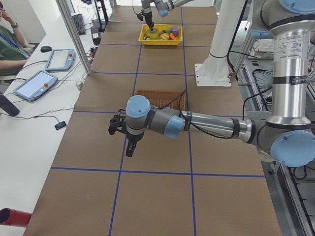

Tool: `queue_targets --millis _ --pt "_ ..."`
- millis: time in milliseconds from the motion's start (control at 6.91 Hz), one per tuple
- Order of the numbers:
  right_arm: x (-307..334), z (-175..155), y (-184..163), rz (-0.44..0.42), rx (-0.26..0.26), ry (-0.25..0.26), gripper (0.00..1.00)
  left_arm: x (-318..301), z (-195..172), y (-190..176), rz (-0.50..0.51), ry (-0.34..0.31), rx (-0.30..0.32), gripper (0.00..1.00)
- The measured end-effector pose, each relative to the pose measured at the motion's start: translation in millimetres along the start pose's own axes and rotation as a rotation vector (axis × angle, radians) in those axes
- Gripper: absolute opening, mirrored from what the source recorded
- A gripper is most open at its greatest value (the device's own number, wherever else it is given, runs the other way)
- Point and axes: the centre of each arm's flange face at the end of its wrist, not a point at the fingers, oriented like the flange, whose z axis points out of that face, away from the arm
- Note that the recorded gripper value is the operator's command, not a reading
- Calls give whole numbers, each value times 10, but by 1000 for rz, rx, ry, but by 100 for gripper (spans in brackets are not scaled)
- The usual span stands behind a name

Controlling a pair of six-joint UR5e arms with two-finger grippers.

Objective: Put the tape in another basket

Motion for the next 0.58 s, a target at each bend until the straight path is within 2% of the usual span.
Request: queue_targets --millis 145,289,434,579 --pt "-41 -105 -31 -10 20 5 0 0 0 0 0 0 0 98" --pt "-124 -328 -36 -23 62 9 0 -2 2 1 0 0 0 98" --pt "-205 -633 2 -28 118 4 0 -3 3 1 0 0 -1 98" --pt "-241 -932 34 -26 174 -24 0 9 -8 -12 3 0 1 98"
